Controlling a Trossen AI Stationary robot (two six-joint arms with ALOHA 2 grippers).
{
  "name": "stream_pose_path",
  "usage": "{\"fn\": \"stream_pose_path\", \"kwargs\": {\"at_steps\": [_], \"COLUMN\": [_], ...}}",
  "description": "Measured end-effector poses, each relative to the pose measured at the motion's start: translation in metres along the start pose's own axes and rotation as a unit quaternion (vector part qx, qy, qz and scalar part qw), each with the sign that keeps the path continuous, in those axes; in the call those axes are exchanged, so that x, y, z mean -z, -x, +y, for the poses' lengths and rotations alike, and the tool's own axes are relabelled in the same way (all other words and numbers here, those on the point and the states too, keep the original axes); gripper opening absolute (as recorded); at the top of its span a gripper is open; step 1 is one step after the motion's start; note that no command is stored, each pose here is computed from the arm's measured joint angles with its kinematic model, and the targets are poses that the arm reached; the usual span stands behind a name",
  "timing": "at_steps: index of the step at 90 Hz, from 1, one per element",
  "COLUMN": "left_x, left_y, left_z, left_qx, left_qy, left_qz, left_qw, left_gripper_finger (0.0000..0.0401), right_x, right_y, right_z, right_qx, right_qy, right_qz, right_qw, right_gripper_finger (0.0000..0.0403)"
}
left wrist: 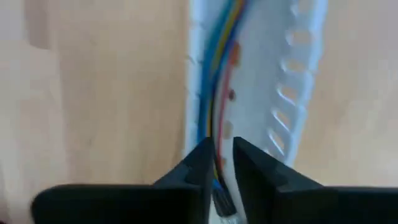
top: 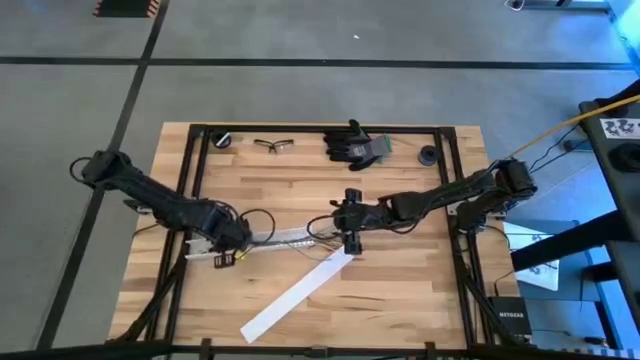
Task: Ziptie cables
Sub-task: Adjust the ziptied cables
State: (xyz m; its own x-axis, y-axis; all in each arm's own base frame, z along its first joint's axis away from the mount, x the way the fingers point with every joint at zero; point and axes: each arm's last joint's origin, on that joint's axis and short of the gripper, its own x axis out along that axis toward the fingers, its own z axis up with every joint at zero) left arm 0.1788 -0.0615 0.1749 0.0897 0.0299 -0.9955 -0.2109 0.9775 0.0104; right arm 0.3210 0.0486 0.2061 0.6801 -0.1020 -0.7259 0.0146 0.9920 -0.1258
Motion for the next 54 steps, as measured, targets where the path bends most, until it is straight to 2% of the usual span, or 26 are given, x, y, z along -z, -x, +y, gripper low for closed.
{"fn": "stream_pose_path", "kwargs": {"at_steps": [9,15,24,40,54], "left_x": [-0.008,-0.013,-0.018,-0.027,-0.031], "left_y": [0.000,0.000,0.000,-0.004,-0.007], "left_z": [0.002,0.004,0.004,0.000,-0.002], "left_qx": [0.013,0.019,0.025,0.034,0.045], "left_qy": [-0.004,-0.015,-0.013,-0.032,-0.036], "left_qz": [-0.028,-0.042,-0.066,-0.134,-0.169], "left_qw": [1.000,0.999,0.997,0.990,0.984], "left_gripper_finger": [0.0109,0.0130,0.0151,0.0162,0.0156], "right_x": [0.001,0.001,-0.006,0.002,0.008], "right_y": [-0.004,-0.005,-0.009,-0.040,-0.052], "right_z": [0.001,0.003,0.013,0.044,0.052], "right_qx": [-0.002,-0.026,-0.071,-0.077,-0.040], "right_qy": [-0.008,-0.024,-0.037,0.031,0.027], "right_qz": [0.002,0.004,-0.045,-0.074,-0.072], "right_qw": [1.000,0.999,0.996,0.994,0.996], "right_gripper_finger": [0.0253,0.0253,0.0253,0.0253,0.0253]}}
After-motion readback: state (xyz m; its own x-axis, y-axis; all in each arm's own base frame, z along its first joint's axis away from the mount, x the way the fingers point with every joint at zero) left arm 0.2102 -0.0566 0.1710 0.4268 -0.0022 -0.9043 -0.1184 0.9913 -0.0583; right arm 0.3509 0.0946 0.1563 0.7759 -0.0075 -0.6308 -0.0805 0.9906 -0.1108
